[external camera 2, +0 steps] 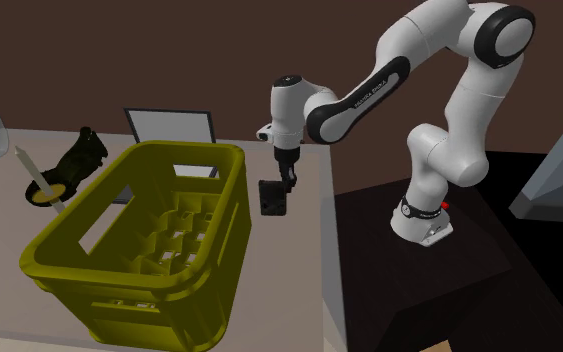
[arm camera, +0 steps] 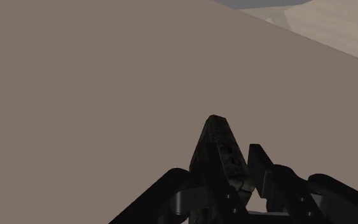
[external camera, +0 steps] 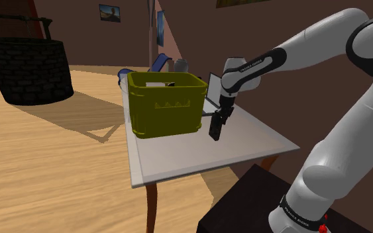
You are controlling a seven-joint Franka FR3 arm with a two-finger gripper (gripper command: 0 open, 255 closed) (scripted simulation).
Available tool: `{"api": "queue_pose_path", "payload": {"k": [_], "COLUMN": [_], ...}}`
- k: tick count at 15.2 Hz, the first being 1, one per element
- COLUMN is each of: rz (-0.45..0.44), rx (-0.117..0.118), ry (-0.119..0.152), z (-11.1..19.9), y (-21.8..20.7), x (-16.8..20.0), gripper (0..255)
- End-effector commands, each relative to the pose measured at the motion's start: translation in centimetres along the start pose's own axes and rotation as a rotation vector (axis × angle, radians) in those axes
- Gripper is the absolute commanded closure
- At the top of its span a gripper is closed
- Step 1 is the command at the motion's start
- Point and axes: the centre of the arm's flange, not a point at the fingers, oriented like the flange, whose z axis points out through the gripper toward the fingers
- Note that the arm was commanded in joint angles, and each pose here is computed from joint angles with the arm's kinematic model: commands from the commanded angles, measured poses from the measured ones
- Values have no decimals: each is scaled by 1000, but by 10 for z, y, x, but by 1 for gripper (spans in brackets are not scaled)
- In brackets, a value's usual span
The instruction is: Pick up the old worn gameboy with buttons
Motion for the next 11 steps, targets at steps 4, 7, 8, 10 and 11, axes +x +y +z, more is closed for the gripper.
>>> {"api": "queue_pose_path", "payload": {"k": [4,7,8,10,11], "rz": [0,0,0,0,0], "rx": [0,0,0,0,0], "ry": [-1,-1,-1,-1,-1], "z": [1,-4,-9,-20,-25], "y": [0,0,0,0,0], "x": [0,0,-1,-1,-1], "gripper": [255,255,255,255,255]}}
